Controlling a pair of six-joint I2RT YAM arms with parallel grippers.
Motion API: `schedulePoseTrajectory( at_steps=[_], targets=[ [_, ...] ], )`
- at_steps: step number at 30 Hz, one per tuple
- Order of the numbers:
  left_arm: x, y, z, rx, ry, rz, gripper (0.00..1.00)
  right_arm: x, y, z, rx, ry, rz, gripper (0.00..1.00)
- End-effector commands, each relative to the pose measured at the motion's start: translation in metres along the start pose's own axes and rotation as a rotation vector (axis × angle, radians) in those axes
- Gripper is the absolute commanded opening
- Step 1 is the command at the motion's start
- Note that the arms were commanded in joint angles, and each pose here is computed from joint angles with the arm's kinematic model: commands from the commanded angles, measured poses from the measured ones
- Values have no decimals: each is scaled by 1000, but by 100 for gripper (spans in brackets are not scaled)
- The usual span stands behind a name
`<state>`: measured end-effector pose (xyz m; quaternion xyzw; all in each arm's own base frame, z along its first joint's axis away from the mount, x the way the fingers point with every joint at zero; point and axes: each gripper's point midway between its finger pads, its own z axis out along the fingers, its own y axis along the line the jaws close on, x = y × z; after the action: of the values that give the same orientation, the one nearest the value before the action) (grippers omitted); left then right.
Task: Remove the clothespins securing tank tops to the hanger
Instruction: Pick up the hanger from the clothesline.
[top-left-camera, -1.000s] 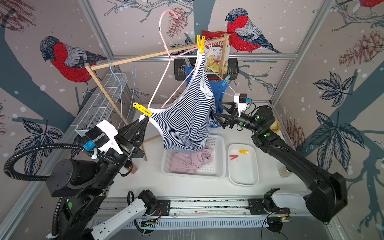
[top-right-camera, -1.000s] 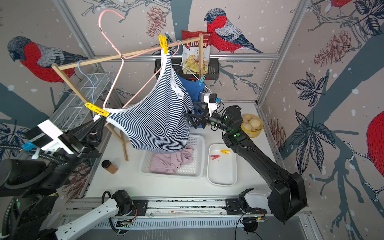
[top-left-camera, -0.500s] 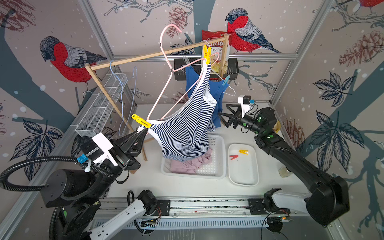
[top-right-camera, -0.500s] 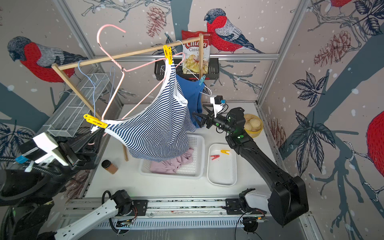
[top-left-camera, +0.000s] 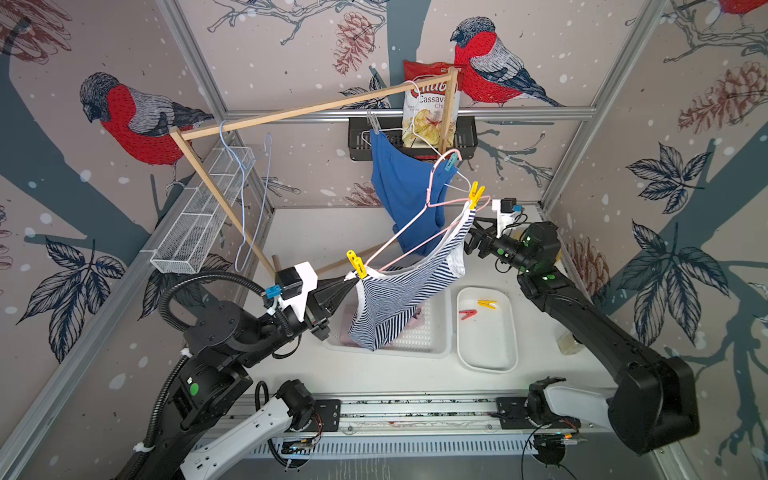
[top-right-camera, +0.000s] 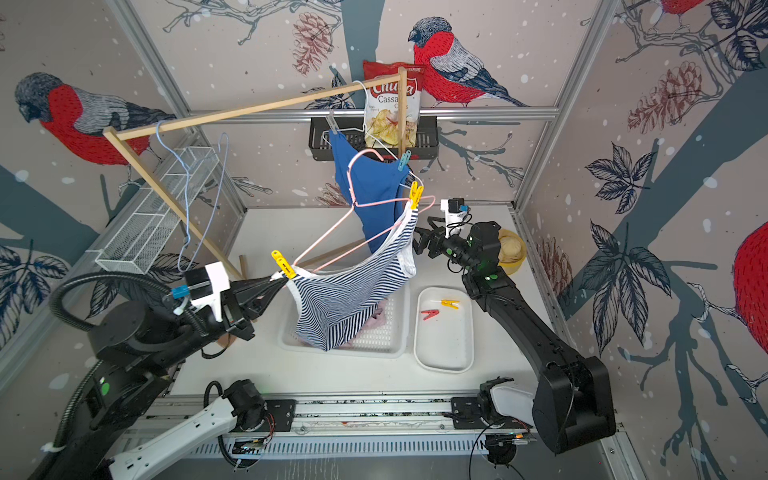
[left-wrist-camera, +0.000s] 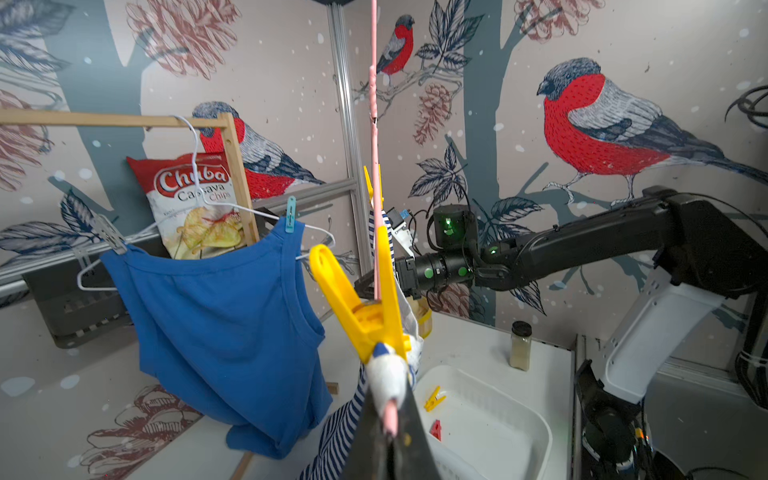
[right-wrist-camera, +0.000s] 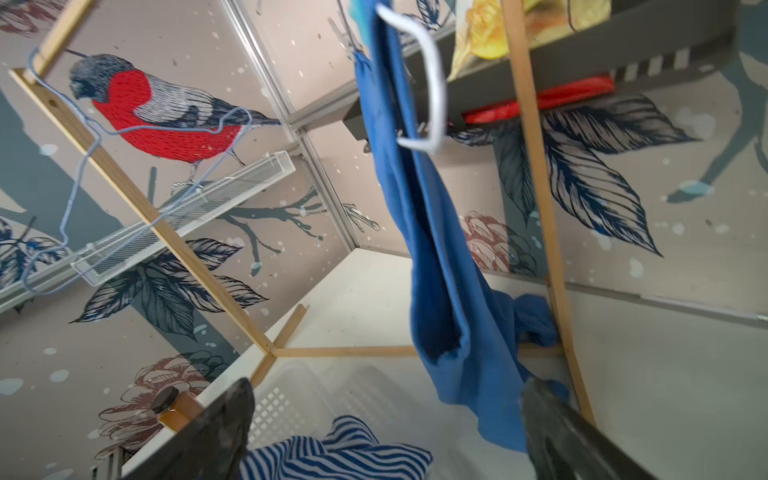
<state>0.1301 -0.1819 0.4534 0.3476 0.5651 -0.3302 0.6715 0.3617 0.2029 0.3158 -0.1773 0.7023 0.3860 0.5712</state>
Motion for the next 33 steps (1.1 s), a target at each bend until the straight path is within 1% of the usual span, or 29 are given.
schedulePoseTrajectory(
  at_steps=[1,3,4,6,10,12,14,16,18,22,26,29,33],
  targets=[
    [3,-8,11,59,-30,-27,0,24,-18,3,48,49,57,99],
    [2,-9,15,77,-40,-35,0,40,-25,7,55,78,81,98],
    [9,-9,19,81,-33,-43,0,48,-28,9,56,91,93,98],
    [10,-6,25,95,-38,-48,0,62,-34,12,59,110,116,97],
    [25,20,36,126,-35,-121,0,85,-41,16,58,141,149,96],
    [39,39,33,124,-56,-178,0,93,-43,17,60,153,159,96],
    [49,54,21,115,-89,-226,0,100,-43,20,49,164,166,96],
    [60,63,11,78,-102,-228,0,105,-38,24,22,182,161,95],
    [63,63,2,49,-107,-206,0,108,-26,30,-11,195,138,95],
    [53,56,-8,14,-114,-138,0,112,2,45,-52,227,79,96],
    [48,57,-6,22,-106,-144,0,121,28,62,-68,274,24,95],
    [40,68,-5,-24,-124,-124,0,126,65,69,-169,305,-14,95],
    [21,87,-7,-121,-164,-91,0,121,119,62,-334,319,5,92]
  ],
)
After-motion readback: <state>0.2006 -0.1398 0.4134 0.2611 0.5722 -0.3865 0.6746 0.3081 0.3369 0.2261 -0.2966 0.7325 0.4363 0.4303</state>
